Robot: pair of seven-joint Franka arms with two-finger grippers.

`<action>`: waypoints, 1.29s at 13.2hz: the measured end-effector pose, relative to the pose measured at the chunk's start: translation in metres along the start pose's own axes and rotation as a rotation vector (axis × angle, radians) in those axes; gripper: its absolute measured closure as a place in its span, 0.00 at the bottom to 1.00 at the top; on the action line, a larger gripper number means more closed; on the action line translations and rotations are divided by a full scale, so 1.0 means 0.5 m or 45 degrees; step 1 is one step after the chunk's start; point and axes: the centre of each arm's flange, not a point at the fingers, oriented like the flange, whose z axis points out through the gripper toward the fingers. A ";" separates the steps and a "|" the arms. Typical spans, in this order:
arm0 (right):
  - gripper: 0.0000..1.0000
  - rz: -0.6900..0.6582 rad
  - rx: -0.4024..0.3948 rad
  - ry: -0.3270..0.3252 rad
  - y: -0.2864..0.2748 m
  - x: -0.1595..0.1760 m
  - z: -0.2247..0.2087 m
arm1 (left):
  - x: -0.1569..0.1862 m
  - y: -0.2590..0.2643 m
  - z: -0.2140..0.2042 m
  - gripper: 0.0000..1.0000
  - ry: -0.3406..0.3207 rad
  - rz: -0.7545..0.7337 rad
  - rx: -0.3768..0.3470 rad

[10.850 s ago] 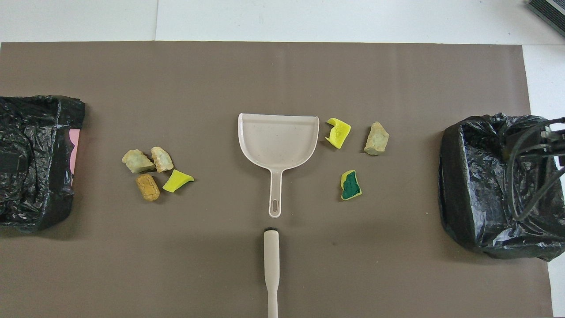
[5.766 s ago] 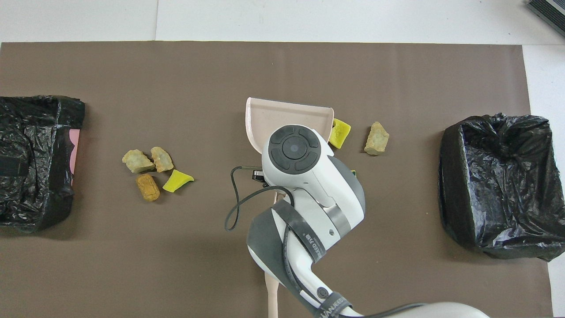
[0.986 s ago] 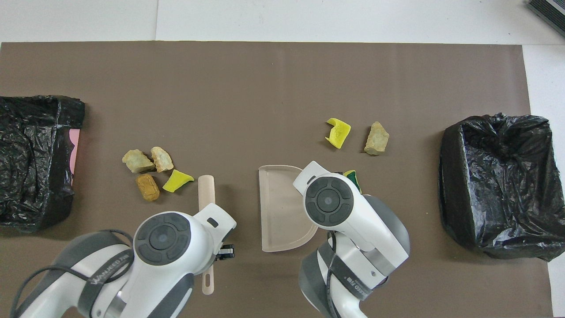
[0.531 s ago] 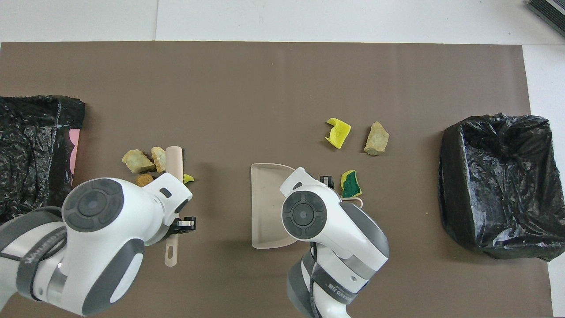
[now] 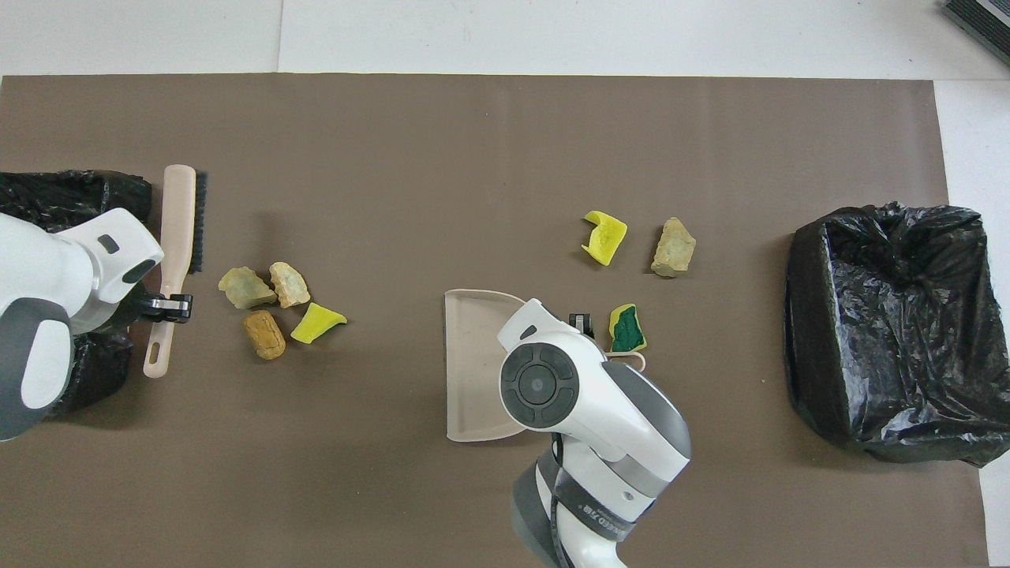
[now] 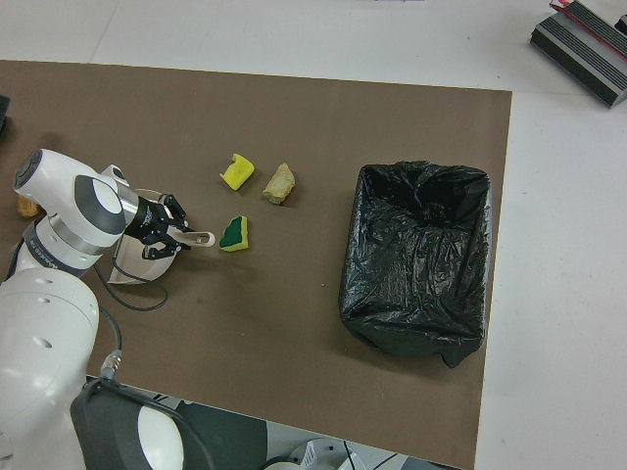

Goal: Sweep and dump trash in bin
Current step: 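Move the brush with the left gripper behind the tan debris pile, then sweep the debris with the left gripper's brush into the dustpan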

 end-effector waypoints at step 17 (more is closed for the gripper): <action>0.68 -0.014 0.035 0.006 0.008 -0.007 0.018 | -0.134 0.231 0.159 0.74 -0.223 0.079 0.006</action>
